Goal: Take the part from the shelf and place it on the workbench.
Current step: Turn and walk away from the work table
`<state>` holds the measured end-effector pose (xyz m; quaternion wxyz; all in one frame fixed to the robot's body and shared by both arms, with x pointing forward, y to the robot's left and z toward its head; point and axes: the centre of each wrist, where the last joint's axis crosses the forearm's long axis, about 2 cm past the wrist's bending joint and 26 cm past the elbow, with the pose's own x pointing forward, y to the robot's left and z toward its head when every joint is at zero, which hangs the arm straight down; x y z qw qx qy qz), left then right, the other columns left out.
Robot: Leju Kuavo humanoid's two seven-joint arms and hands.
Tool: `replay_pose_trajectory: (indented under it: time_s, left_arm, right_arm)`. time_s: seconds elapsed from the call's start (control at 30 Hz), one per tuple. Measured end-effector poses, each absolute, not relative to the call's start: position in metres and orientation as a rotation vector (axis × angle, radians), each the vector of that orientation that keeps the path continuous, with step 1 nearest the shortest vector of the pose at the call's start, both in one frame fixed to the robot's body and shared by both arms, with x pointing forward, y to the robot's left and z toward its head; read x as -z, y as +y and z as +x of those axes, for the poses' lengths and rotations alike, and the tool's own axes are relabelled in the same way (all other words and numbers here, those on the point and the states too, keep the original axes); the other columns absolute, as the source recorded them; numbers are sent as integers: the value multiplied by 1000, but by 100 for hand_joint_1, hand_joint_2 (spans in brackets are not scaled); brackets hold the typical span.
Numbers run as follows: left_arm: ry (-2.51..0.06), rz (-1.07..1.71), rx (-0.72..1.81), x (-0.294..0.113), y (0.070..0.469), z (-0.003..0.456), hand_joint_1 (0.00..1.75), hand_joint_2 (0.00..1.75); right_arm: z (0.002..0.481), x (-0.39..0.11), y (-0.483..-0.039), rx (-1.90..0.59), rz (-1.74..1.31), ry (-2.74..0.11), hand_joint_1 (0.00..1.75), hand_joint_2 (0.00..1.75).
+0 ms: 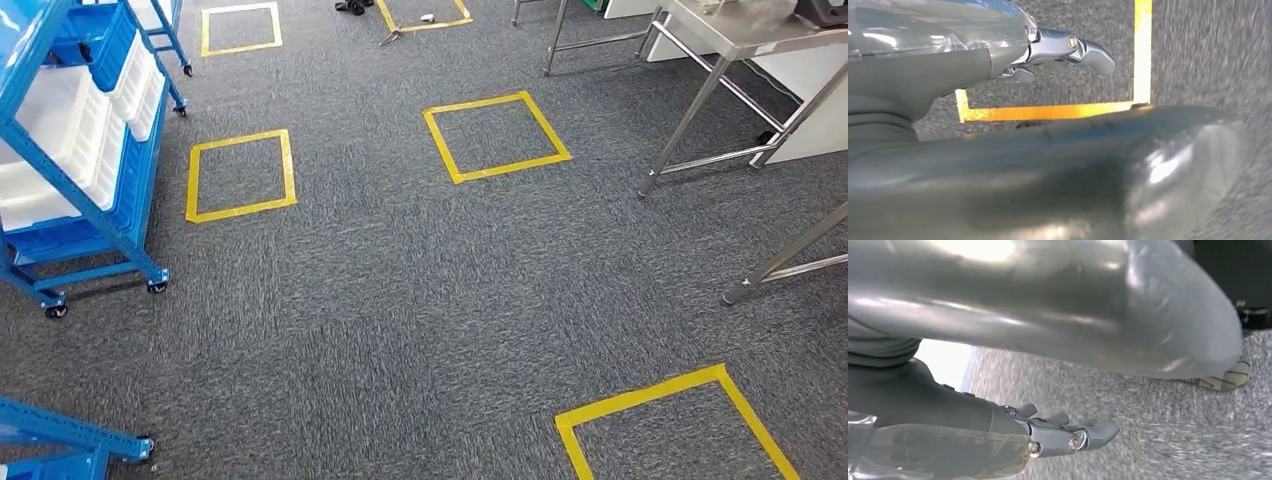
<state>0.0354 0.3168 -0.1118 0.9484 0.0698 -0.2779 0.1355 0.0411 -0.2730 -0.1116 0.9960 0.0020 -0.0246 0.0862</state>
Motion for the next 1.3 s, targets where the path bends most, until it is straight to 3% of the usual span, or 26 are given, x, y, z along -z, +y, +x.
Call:
replay_pose_trajectory:
  time_s: [0.33,1.3]
  left_arm:
    - [-572,167,-301,113,315,19,0,0]
    - [-573,140,-236,110,334,47,0,0]
  right_arm:
    - [41,112,-274,-212,11,-65,0,0]
    - [49,111,-271,-94,10,-53,0,0]
